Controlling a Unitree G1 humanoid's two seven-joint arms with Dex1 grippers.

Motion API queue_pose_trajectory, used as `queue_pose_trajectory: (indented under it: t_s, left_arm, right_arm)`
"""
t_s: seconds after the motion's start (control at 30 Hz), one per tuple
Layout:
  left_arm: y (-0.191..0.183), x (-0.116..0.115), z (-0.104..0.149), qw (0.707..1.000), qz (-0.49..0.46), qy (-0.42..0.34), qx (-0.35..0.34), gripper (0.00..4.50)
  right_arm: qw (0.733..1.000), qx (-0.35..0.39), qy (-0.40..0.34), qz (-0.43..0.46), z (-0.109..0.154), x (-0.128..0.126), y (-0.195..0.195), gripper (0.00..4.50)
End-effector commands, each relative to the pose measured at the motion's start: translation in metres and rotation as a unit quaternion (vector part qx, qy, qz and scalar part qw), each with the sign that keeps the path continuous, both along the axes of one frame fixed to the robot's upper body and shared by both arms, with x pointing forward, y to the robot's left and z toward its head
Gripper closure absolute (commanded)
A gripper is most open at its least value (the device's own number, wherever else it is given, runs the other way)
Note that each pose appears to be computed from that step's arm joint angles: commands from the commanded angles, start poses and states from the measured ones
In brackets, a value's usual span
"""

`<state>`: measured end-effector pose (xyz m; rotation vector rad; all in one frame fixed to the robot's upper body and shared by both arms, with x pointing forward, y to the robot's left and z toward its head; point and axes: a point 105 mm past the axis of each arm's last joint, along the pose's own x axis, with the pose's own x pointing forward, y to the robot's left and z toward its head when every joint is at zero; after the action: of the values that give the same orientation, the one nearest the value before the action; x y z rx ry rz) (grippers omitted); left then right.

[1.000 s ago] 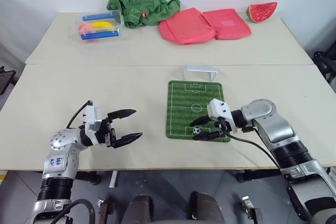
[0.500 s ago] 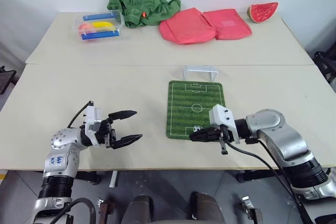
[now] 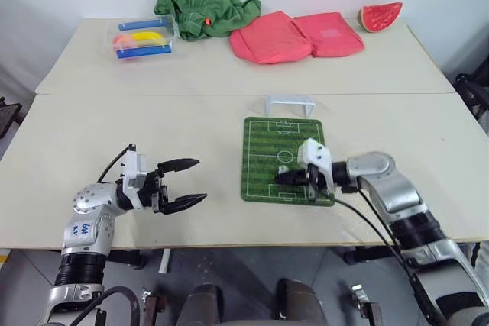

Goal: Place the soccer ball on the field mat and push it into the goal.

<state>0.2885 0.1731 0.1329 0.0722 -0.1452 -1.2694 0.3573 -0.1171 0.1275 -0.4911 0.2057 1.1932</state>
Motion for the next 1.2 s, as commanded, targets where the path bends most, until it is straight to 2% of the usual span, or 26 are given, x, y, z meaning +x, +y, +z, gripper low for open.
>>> queue_pose_trajectory:
  t_s: [0.03, 0.1, 0.3, 0.47, 0.6, 0.7, 0.83, 1.07, 1.2]
  left_arm:
    - [0.001, 0.005, 0.015, 1.000, 0.001, -0.030, -0.004, 0.00]
    - [0.000, 0.009, 0.016, 0.999, 0.003, -0.033, -0.005, 0.00]
    - [-0.001, 0.011, 0.015, 0.999, 0.006, -0.037, -0.006, 0.00]
    - [0.004, 0.013, 0.014, 0.999, 0.022, -0.036, -0.004, 0.00]
    - [0.016, 0.022, 0.020, 0.996, 0.073, -0.037, -0.026, 0.00]
    - [0.033, 0.032, 0.027, 0.989, 0.135, -0.035, -0.051, 0.00]
    - [0.064, 0.041, 0.027, 0.973, 0.221, -0.030, -0.054, 0.00]
    - [0.098, 0.028, 0.021, 0.965, 0.253, -0.014, -0.062, 0.00]
    - [0.110, 0.017, 0.013, 0.965, 0.259, -0.002, -0.043, 0.00]
  right_arm:
    - [0.985, 0.053, -0.139, -0.084, 0.076, 0.047, -0.021, 4.47]
    - [0.977, 0.065, -0.168, -0.110, 0.097, 0.057, -0.030, 4.47]
    - [0.967, 0.059, -0.199, -0.145, 0.109, 0.060, -0.055, 4.47]
    - [0.967, 0.075, -0.191, -0.151, 0.107, 0.047, -0.067, 4.47]
    - [0.972, 0.085, -0.161, -0.146, 0.092, 0.027, -0.080, 4.47]
    - [0.979, 0.087, -0.128, -0.135, 0.075, 0.007, -0.098, 3.93]
    - [0.983, 0.092, -0.088, -0.136, 0.055, -0.014, -0.131, 2.60]
    - [0.986, 0.097, -0.044, -0.129, 0.044, -0.041, -0.165, 0.19]
    - [0.986, 0.080, -0.027, -0.145, 0.035, -0.046, -0.183, 0.09]
